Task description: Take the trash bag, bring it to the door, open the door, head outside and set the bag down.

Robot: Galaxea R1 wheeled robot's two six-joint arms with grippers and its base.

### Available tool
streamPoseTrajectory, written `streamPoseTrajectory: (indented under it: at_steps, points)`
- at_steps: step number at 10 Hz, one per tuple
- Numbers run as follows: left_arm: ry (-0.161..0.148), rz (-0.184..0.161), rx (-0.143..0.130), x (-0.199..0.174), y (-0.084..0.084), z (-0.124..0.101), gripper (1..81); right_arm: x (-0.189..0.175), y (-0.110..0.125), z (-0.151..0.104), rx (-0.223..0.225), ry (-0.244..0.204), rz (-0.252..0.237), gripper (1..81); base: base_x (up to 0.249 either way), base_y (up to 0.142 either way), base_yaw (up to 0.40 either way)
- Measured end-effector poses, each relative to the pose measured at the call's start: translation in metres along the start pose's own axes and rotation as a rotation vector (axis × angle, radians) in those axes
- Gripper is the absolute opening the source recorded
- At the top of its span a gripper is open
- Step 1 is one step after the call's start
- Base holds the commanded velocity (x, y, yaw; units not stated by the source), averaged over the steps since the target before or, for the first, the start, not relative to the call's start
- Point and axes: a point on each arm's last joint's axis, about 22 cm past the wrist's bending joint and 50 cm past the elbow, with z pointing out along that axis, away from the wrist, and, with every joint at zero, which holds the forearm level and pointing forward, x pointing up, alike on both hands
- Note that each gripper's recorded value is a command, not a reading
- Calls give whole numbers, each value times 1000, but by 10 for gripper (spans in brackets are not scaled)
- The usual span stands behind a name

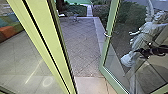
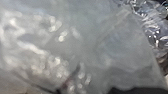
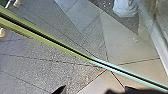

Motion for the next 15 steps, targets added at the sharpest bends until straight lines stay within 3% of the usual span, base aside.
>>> streamPoseTrajectory:
  at_steps: [3, 4, 8, 10, 11, 12, 14, 15]
  points:
    - [0, 0, 0, 0, 0, 0, 10, 4, 31, -32, 7, -15, 93, 811, 0, 0, 0]
    - [-1, 0, -1, 0, 0, 0, 10, 5, 36, -39, 8, -13, 101, 811, 0, 0, 0]
    - [-1, 0, -5, -1, 3, 1, 10, 13, 46, -42, -9, 15, 65, 811, 0, 0, 0]
    - [-2, 0, -10, -2, 7, 3, 10, 2, 63, -20, -58, 15, 15, 811, 0, 0, 0]
    - [-2, 1, -10, -2, 8, 3, 10, -35, 83, 4, -101, -53, 7, 811, 0, 0, 0]
    - [0, 0, -10, -1, 8, 3, 10, -87, 87, 34, -116, -147, -14, 811, 0, 0, 0]
    - [0, 0, -14, -2, 10, 3, 10, -175, 53, 64, -57, -305, -82, 811, 0, 0, 0]
    - [0, 1, -14, -2, 10, 3, 10, -195, 41, 60, -25, -343, -107, 811, 0, 0, 0]
